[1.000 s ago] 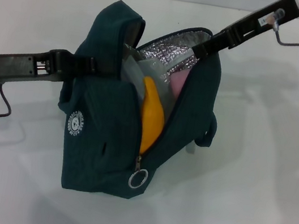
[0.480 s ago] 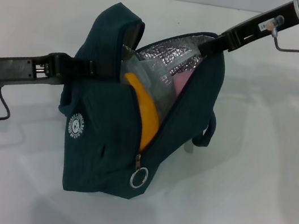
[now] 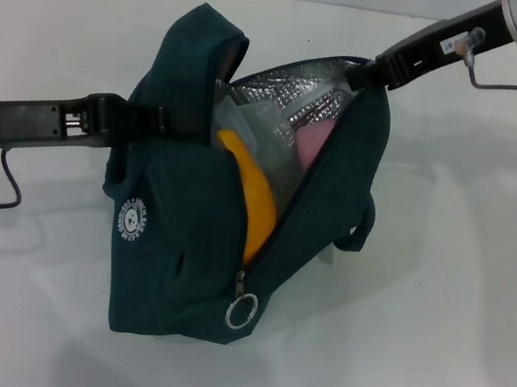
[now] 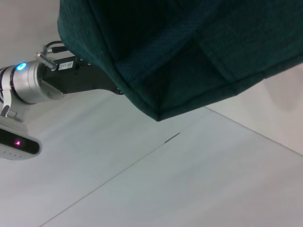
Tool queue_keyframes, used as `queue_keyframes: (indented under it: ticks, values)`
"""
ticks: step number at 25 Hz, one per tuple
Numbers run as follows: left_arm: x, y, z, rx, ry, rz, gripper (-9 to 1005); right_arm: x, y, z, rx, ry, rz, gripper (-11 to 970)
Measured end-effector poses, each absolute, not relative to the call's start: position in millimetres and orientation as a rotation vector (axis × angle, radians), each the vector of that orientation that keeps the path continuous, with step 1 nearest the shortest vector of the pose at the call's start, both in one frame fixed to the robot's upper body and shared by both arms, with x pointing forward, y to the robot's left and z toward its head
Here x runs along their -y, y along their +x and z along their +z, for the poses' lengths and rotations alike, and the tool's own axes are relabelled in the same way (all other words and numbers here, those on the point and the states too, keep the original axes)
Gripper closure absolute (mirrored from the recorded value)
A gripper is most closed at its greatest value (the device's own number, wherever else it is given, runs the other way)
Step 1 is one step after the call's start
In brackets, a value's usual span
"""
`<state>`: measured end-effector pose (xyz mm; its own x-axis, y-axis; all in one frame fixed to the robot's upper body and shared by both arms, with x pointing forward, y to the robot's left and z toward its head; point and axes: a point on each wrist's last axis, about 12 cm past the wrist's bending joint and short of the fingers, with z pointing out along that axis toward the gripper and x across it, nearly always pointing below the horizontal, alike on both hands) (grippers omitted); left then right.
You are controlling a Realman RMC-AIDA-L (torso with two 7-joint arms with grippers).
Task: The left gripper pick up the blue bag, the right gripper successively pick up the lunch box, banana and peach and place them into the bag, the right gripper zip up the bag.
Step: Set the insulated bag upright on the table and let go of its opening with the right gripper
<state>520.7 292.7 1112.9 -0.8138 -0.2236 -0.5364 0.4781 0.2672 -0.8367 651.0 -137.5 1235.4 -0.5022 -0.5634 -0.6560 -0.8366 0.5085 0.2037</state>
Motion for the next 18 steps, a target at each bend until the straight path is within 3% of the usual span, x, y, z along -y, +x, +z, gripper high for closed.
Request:
queue_keyframes:
  ticks: [5,12,18]
  values:
    - [-289.3,524.7,1115.7,-1.955,0.239,-1.598,942,147.0,648.9,1248.5,-2.159,-1.108,0.691,925]
    - [-279.6,534.0,1121.6,-1.898,0.236,-1.637,942,192.8,641.1,1275.4,-2.047,-0.950,0.725,928]
    - [-260.0,541.5,1117.9,-1.888,0.245,-1.704,942,219.2,626.8,1271.2,-2.041,-0.905,0.785,922]
